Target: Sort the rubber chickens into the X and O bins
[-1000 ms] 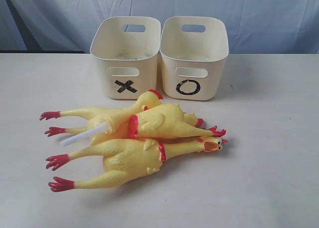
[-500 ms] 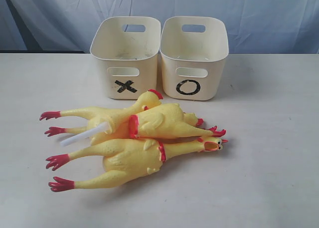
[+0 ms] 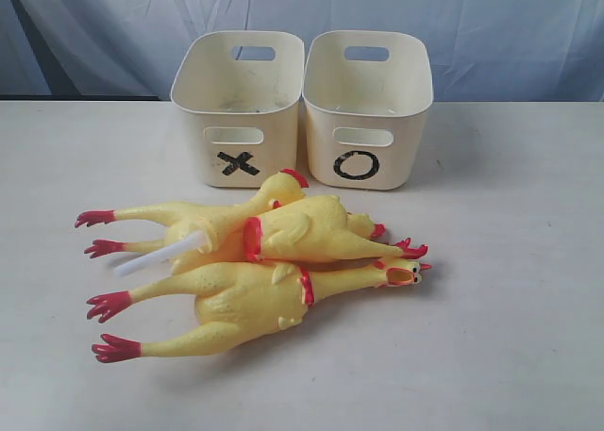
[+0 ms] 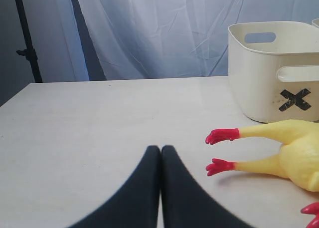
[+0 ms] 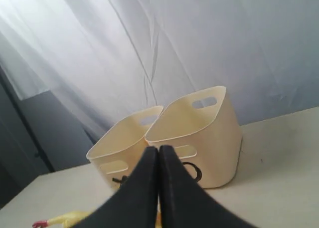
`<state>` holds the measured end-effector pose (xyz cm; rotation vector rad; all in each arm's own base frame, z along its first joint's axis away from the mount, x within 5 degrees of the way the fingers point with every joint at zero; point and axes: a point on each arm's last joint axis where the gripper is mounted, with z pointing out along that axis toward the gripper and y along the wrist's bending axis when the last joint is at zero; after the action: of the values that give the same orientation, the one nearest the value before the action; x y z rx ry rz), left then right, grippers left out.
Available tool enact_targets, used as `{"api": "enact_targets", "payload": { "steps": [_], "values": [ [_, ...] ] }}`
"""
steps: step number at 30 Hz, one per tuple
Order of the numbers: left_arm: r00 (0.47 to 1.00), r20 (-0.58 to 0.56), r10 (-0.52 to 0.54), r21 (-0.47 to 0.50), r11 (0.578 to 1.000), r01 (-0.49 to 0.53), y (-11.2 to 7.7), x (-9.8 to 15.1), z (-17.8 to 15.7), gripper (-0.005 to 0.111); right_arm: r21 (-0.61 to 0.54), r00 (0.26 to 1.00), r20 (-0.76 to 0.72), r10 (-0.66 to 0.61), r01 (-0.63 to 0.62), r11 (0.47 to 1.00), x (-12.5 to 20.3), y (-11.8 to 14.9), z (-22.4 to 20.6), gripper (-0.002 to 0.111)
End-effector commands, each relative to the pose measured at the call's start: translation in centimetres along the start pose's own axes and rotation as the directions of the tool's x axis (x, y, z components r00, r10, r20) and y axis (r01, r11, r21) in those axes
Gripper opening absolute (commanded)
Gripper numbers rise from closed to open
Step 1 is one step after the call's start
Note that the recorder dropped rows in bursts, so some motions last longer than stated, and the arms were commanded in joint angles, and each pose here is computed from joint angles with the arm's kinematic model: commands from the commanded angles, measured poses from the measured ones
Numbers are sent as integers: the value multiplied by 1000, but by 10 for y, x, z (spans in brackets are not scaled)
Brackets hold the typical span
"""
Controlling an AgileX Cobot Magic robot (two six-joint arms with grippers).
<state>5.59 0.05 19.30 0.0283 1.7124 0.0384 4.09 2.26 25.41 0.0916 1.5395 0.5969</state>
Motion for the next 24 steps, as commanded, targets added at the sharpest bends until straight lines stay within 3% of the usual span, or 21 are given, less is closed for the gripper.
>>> {"api": "enact_targets", "payload": {
  "steps": [1,15,17,20,24],
  "values": [
    [1000,13,-4,2,1000,4,0,-1,0,0,-63,995,-84,-58,53,997,-2,11,-3,0],
    [999,28,-21,4,1000,21,0,-2,0,0,-65,990,-114,-80,73,995,-1,10,2,0],
    [983,60,-175,33,984,174,-2,-5,0,0,-65,990,-114,-80,73,995,-1,10,2,0],
    [916,139,-376,79,926,369,-2,-14,-1,0,-64,990,-114,-80,73,995,-1,10,2,0],
    [833,288,-473,103,880,465,4,-27,-5,0,-61,991,-107,-80,73,995,-2,10,2,0]
  ]
}}
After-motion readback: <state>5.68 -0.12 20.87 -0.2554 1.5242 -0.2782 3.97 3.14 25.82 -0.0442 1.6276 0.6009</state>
